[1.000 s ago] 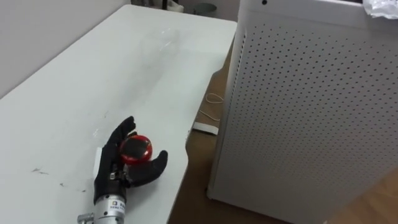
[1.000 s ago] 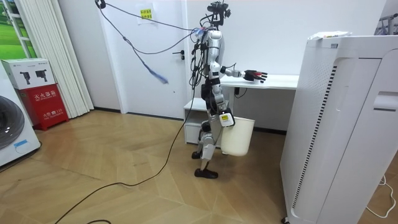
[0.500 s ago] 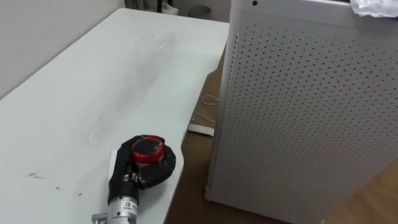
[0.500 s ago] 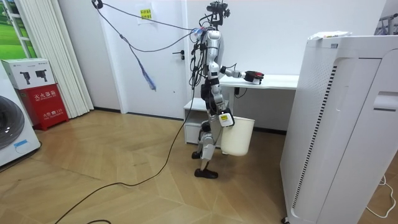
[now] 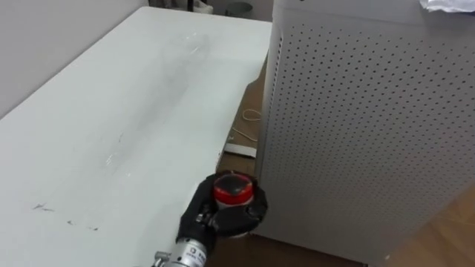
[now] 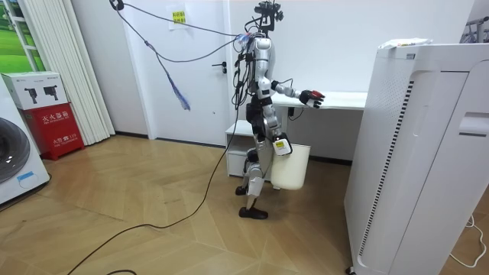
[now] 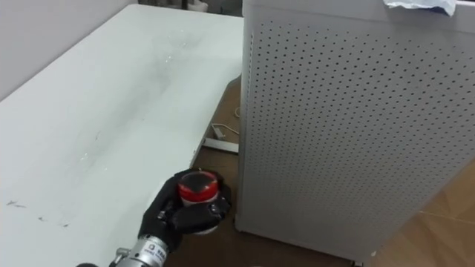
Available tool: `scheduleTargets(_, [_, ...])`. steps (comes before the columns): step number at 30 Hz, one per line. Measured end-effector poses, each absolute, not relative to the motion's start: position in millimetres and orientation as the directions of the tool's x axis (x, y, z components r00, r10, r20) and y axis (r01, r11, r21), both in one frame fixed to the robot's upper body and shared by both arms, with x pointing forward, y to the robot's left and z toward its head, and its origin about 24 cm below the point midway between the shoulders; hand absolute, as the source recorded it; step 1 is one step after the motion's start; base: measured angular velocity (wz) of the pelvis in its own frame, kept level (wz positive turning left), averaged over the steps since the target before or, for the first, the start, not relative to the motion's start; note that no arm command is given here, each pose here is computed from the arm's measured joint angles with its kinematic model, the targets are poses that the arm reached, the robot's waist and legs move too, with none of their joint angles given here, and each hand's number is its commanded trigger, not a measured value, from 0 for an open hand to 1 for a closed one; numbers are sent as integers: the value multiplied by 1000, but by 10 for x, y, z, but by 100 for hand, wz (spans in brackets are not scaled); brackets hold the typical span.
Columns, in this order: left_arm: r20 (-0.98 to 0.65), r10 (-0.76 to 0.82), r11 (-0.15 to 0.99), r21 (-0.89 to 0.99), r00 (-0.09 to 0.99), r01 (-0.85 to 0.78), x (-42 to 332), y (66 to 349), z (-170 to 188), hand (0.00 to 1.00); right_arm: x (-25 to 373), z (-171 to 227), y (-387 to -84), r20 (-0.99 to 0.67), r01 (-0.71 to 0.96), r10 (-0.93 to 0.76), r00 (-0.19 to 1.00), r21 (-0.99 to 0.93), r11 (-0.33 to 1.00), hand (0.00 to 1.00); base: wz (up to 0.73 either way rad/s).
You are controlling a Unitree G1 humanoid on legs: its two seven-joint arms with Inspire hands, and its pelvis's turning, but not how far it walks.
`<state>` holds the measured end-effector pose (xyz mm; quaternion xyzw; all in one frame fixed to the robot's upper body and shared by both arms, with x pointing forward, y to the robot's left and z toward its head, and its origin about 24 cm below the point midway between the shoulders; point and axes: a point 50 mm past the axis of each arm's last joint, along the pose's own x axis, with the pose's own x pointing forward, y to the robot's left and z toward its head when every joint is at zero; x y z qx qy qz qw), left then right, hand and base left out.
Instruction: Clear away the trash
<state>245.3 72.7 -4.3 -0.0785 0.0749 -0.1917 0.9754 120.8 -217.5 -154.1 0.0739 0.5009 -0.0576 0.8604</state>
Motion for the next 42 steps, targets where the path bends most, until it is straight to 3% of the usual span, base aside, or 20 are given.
scheduleTargets(7, [-134,-575,811,-227,807,540,2305,492,-88,100,1350,-1485,-2178,-845,177,-48,533,56,983,100,-8])
scheduleTargets(22, [-247,-662,749,-226,708,622,2116,477,-346,100,1619,-1353,-2232,-789,165,-54,612,61,984,100,-2])
scheduleTargets(24, [-248,-675,738,-228,695,636,2096,455,-352,30,1619,-1354,-2235,-789,166,-55,611,59,984,100,-12])
scheduleTargets(25, [-250,-680,734,-228,690,640,2086,444,-357,0,1624,-1352,-2238,-789,167,-58,611,56,984,100,-28])
scheduleTargets(31, [-347,-658,751,-243,669,613,2047,501,-564,0,1593,-1373,-2245,-795,171,-80,601,30,985,100,-29])
scheduleTargets(42, [-356,-676,734,-244,645,634,2059,476,-580,0,1636,-1366,-2225,-794,176,-94,601,17,984,100,11])
